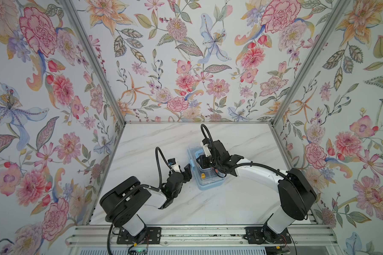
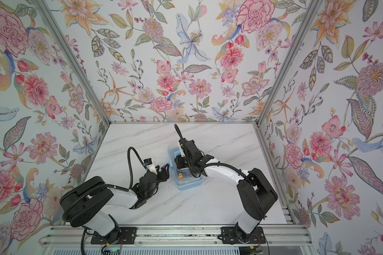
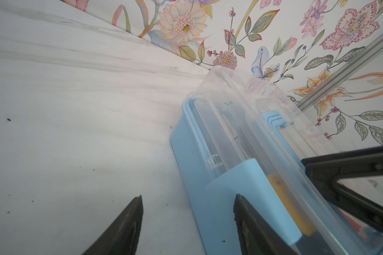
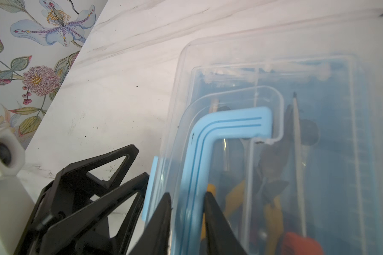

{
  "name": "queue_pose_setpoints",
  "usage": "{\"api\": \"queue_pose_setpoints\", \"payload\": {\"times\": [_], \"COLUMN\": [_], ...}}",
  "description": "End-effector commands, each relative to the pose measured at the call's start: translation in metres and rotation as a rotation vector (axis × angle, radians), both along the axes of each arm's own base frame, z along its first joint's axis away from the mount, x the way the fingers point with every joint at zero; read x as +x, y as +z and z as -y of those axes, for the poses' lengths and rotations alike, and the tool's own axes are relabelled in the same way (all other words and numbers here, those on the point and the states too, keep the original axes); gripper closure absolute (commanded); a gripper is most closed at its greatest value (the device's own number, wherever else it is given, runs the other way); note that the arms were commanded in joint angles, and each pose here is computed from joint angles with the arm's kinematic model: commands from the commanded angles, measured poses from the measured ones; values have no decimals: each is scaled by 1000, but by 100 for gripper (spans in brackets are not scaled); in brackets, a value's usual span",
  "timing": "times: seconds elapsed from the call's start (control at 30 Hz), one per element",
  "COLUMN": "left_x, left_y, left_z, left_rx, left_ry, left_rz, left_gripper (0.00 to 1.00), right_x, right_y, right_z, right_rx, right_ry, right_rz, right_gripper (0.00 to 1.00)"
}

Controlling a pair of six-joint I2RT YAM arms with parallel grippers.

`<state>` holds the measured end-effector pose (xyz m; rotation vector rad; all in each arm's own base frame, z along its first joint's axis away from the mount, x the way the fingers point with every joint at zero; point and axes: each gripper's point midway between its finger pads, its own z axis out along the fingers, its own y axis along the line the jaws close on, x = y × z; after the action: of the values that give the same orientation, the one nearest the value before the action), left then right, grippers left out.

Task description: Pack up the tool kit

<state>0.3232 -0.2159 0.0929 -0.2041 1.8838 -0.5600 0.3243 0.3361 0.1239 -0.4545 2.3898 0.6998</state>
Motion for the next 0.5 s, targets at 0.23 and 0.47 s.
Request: {"api": "queue_pose_setpoints", "payload": {"times": [0.23,0.47], "left_x": [1,0], "left_y": [16,17], "left_z": [23,23], "left_rx": [-94,-106], "left_ry": [-81,-80], "left_rz": [22,25], "left_gripper": [33,34], "right_x": [-91,-91], "right_y": [-122,-123], "right_z": [51,52], "right_rx": [-331,-333], "right_ry": [72,70], "right_rz": [-410,-413], "right_gripper": [72,72]}}
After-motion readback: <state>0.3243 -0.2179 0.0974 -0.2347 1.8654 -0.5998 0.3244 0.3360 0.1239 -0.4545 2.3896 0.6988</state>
